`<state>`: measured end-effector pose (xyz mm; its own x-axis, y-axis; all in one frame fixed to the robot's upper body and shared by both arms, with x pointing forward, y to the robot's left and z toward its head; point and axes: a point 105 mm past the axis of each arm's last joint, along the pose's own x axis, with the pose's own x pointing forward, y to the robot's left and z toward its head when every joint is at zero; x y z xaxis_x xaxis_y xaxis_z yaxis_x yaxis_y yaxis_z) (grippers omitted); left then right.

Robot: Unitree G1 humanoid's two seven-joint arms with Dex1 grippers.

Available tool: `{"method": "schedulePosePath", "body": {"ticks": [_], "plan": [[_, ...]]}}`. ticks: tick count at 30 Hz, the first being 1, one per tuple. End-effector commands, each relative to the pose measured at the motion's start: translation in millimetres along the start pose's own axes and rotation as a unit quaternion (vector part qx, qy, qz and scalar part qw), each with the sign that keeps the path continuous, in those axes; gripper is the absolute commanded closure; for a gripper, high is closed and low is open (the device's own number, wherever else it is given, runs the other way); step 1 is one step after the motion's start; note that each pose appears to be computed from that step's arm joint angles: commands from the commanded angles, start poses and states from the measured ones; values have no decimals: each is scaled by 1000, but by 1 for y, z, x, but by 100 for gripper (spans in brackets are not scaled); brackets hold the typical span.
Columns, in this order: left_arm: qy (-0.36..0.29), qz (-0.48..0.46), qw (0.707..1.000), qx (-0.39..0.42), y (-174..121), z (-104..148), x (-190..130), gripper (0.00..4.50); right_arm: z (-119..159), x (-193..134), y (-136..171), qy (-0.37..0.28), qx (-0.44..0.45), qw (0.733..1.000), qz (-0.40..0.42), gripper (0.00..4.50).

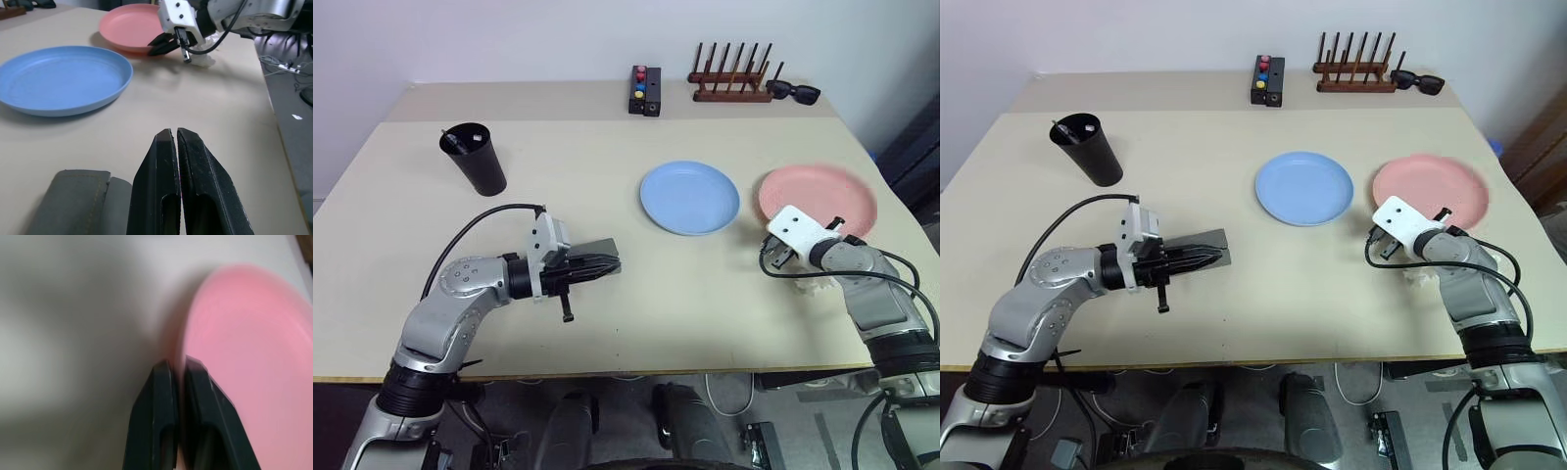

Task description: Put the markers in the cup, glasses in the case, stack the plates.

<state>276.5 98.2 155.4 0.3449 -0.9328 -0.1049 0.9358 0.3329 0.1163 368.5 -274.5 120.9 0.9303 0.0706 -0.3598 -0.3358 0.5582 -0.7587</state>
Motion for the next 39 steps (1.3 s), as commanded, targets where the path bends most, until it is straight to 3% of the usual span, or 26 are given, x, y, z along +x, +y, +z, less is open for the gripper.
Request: {"method": "schedulePosePath", "body": {"ticks": [1,4,8,14,18,21,26,29,33,37,39], "plan": [[-24,30,999,23,10,12,-3,441,37,-15,-27,-66,-47,995,-55,441],[-34,55,998,26,19,15,-5,441,79,-24,-19,-156,-76,984,-40,441],[-32,56,998,28,21,15,-6,441,126,-35,9,-263,-47,963,37,441],[-33,54,998,30,20,16,-4,441,151,-27,42,-314,7,942,119,441],[-43,58,997,31,20,21,-4,441,151,-11,57,-304,17,942,145,441],[-44,60,997,31,20,21,-4,441,147,-7,59,-298,11,944,145,350],[-45,60,997,28,18,21,-3,441,148,-19,46,-314,-4,942,120,115],[-51,50,997,23,15,23,1,441,141,-43,30,-322,17,939,119,115],[-65,14,998,17,5,27,16,441,107,-63,9,-261,81,957,101,115],[-77,-29,997,8,-8,29,32,441,70,-82,-3,-202,158,964,65,3],[-81,-59,995,6,-16,27,43,441,38,-92,-2,-142,202,968,38,3]]}}
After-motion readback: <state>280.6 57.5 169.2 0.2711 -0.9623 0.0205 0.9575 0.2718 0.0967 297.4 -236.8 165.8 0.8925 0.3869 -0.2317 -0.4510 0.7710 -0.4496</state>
